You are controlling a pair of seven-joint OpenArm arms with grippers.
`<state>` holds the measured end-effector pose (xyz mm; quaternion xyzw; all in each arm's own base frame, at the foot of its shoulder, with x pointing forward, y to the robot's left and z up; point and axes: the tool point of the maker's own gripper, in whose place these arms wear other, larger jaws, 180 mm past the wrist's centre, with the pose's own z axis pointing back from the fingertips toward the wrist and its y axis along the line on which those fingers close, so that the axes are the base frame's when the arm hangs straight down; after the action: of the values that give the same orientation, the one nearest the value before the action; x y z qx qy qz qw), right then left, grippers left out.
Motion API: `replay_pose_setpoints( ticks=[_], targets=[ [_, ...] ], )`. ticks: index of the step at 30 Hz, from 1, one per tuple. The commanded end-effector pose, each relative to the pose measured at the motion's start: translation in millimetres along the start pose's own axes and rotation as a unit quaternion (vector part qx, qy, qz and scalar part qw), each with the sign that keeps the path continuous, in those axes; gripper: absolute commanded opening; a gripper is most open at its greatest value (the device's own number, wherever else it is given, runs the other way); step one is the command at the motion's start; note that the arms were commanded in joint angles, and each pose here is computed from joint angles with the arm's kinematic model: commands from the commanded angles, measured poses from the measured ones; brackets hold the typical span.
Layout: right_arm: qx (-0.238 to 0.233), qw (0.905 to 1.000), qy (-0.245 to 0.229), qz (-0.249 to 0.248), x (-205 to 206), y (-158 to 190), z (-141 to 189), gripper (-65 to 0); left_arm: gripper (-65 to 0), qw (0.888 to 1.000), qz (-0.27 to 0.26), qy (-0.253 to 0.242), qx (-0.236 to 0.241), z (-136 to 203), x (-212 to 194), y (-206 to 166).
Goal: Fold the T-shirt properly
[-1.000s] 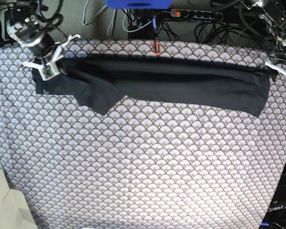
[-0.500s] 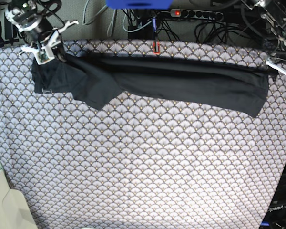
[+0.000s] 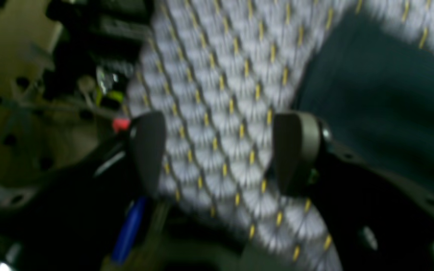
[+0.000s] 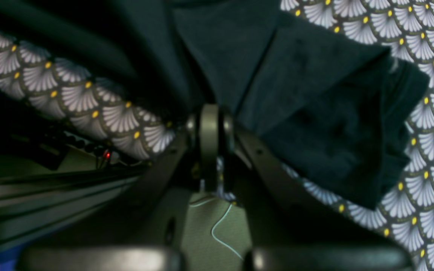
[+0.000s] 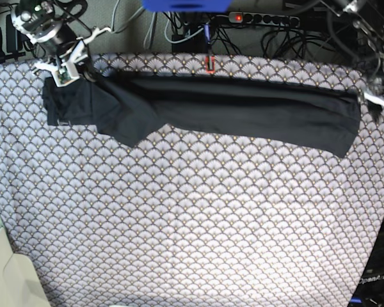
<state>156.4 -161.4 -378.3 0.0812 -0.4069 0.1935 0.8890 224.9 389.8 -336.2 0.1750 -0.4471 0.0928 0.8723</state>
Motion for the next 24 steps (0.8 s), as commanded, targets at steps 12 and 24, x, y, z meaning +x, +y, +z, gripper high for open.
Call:
replay_pose_setpoints(
  ticks=[12, 24],
  targets=[
    [-0.006, 0.9997, -0.021, 0.006, 13.1, -6.3, -2.0, -64.9, -52.3, 0.995, -0.001, -0.049, -0.082, -17.8, 39.0, -75.6],
    [-0.014, 0.9992, -0.034, 0.013, 23.3, -14.1, -4.7, -64.9, -65.0, 0.991, 0.031, 0.089, -0.097, -48.7, -57.4, -88.4]
  ],
)
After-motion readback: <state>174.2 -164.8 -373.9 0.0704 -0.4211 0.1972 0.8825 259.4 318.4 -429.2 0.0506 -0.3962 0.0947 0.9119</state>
